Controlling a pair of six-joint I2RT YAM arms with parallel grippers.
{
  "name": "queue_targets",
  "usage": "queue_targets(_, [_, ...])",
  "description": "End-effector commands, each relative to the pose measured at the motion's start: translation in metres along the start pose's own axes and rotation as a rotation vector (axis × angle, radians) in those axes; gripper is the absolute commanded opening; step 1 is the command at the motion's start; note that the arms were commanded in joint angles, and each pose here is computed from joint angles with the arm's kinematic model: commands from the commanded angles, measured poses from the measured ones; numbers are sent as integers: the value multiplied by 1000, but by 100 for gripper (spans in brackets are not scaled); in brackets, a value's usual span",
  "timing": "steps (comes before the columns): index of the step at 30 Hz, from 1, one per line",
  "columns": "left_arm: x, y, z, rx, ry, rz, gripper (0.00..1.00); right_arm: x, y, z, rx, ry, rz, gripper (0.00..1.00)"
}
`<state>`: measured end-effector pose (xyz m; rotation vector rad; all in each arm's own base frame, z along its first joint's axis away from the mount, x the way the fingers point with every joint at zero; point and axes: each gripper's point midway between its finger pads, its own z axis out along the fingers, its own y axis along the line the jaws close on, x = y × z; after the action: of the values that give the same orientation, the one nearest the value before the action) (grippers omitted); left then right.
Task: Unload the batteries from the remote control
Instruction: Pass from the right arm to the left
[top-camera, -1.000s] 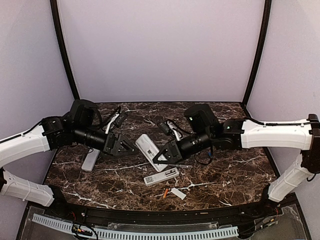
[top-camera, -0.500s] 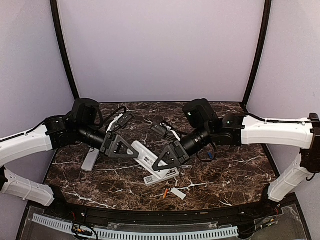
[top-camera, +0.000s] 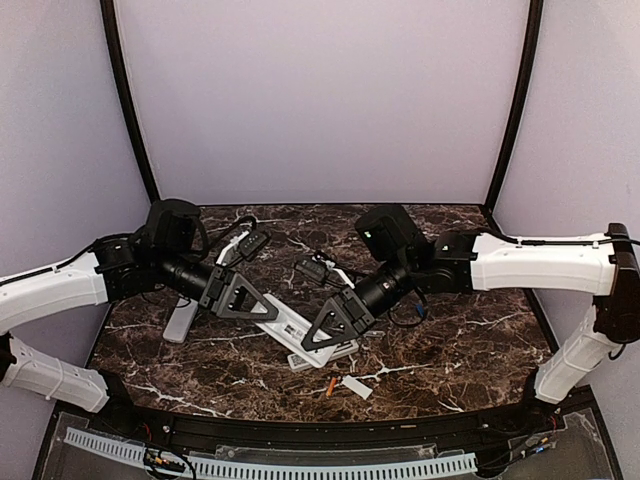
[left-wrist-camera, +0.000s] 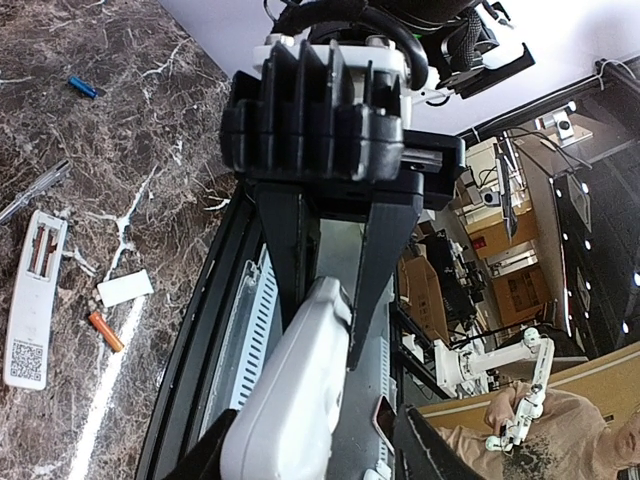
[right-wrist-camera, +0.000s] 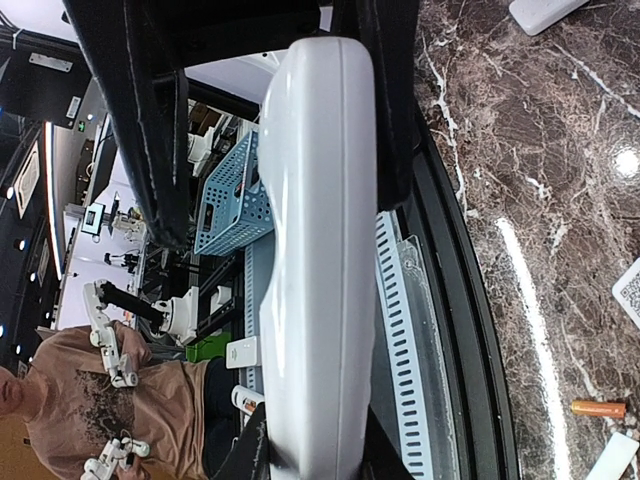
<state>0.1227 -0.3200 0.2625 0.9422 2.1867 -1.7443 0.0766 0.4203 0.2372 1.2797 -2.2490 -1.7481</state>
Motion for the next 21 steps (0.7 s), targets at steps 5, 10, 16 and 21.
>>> queue_targets(5, [13, 2, 5, 32, 43, -16, 46, -8, 12, 1, -33, -7, -48, 0])
queue_targets(10, [12, 4, 6, 32, 44, -21, 35, -5, 9, 2, -32, 2, -43, 0])
queue_targets(16, [13, 5, 8, 43, 52, -34, 19, -4, 9, 2, -27, 5, -44, 0])
queue_targets(21, [13, 6, 9, 56, 46, -40, 12, -9, 5, -3, 21, -31, -56, 14])
